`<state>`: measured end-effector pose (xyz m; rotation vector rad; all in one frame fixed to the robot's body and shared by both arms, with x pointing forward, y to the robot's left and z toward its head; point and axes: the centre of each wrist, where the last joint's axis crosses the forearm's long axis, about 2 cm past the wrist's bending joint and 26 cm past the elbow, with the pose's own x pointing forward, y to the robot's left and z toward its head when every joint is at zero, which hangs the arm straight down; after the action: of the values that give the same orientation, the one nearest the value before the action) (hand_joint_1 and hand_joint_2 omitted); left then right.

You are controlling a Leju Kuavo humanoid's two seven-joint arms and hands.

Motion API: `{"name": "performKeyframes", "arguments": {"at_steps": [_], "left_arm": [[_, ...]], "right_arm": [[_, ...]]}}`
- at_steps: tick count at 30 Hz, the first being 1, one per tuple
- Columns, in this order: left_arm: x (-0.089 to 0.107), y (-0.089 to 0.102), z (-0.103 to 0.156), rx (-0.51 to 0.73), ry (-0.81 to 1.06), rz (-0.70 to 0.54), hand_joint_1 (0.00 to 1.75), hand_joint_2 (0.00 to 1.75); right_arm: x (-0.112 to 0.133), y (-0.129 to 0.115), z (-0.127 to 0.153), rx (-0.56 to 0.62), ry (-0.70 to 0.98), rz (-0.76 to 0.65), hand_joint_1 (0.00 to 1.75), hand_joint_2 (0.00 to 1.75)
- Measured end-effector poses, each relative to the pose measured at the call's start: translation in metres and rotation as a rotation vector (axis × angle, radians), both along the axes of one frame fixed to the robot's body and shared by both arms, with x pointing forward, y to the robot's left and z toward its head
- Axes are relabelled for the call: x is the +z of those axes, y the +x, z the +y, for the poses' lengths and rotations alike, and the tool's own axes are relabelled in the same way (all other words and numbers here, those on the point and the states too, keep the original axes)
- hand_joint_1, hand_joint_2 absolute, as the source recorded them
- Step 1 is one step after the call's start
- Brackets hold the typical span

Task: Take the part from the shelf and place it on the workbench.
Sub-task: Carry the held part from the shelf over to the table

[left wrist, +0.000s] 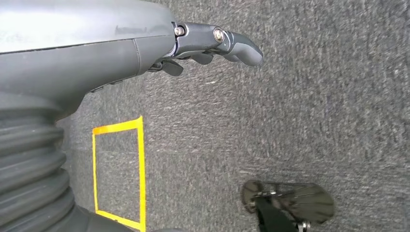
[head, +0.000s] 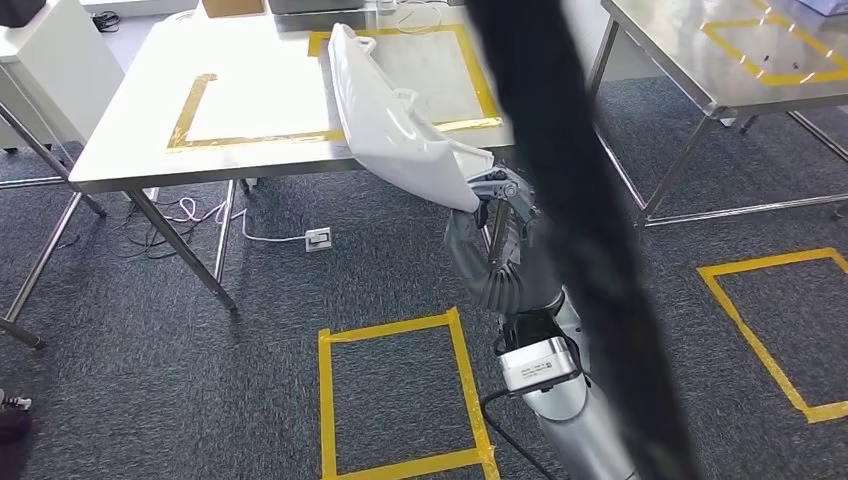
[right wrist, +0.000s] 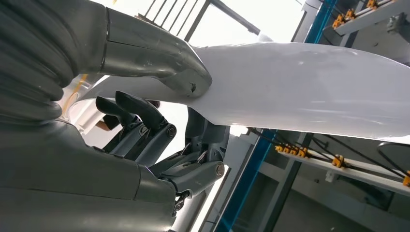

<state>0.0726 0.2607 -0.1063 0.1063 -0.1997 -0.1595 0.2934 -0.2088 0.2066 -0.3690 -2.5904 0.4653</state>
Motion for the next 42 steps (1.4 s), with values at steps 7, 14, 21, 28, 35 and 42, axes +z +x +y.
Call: {"name": "performKeyframes", "arguments": {"at_steps": [7,14,21,28,35,42], "left_arm": [[0.0,-0.002,-0.001,0.0,-0.003,0.005,0.0,1.75],[-0.001,-0.003,0.0,-0.003,-0.003,0.007,0.0,1.75],[0.0,-0.001,-0.001,-0.016,-0.004,0.006,0.0,1.75],[-0.001,-0.005,0.0,-0.02,-0.002,0.009,0.0,1.75],[-0.002,-0.009,0.001,-0.019,0.002,0.015,0.0,1.75],[-0.002,-0.013,0.0,-0.02,0.0,0.008,0.0,1.75]], "right_arm": [[-0.003,-0.002,0.001,0.002,0.004,0.001,1.75,1.75],[-0.006,-0.003,0.002,0.001,0.003,0.012,1.75,1.75],[-0.006,-0.003,0.003,0.002,0.003,0.009,1.75,1.75],[-0.017,-0.01,0.002,0.005,0.009,0.022,1.75,1.75],[-0.024,-0.015,0.002,0.003,0.009,0.033,1.75,1.75],[-0.027,-0.017,0.002,0.008,0.014,0.042,1.75,1.75]]}}
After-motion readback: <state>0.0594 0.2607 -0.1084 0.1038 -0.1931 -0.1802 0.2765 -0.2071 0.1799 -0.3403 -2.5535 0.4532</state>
